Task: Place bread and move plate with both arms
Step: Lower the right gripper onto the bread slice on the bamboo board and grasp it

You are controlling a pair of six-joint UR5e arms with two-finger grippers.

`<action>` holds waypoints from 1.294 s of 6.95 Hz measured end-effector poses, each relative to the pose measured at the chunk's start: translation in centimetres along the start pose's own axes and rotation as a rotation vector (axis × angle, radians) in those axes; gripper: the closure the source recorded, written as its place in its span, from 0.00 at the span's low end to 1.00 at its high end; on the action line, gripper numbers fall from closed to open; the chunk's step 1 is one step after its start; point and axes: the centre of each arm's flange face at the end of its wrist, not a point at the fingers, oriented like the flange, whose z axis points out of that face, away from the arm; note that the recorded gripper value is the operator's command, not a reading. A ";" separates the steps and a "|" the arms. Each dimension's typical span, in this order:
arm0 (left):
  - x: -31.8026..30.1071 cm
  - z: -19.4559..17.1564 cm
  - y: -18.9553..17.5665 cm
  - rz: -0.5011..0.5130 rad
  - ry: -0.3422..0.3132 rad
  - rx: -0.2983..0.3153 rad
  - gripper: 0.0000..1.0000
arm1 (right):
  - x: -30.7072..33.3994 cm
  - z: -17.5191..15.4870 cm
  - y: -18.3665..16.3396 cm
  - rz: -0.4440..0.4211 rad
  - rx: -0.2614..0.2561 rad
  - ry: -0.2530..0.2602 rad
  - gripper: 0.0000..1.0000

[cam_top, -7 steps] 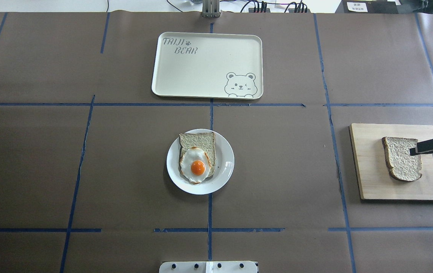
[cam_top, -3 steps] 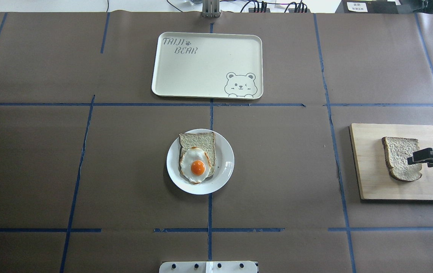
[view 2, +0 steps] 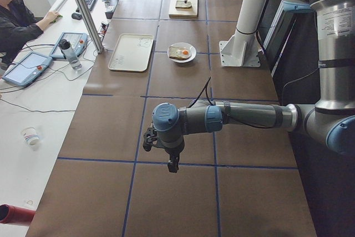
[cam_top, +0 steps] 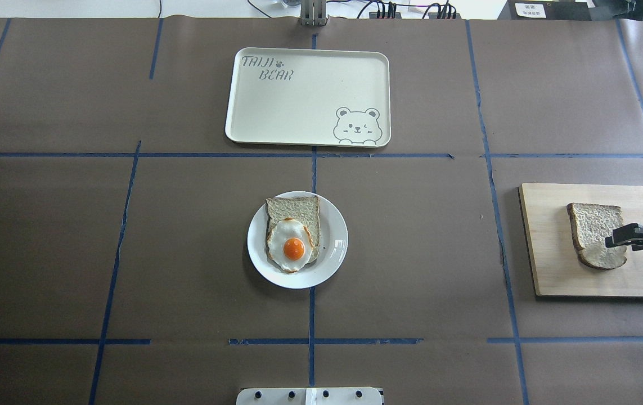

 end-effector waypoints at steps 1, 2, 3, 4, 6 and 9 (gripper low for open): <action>0.0 0.0 0.0 0.000 0.000 0.000 0.00 | 0.0 0.1 0.0 -0.001 -0.001 0.001 0.73; 0.0 0.0 0.0 0.000 0.000 0.000 0.00 | -0.1 0.1 0.1 -0.001 -0.002 -0.001 0.94; 0.0 0.0 0.0 0.000 0.000 0.000 0.00 | -0.1 0.1 0.1 -0.003 -0.002 -0.003 0.99; 0.0 0.0 0.0 0.000 0.000 0.000 0.00 | -0.1 0.0 0.1 -0.005 -0.001 -0.006 0.98; 0.0 0.0 0.0 0.000 0.000 0.000 0.00 | -0.2 0.0 0.2 -0.009 0.000 -0.012 0.99; 0.1 -0.1 0.0 0.002 0.000 0.001 0.00 | -1.7 -0.9 0.3 -0.024 -0.029 -0.059 1.00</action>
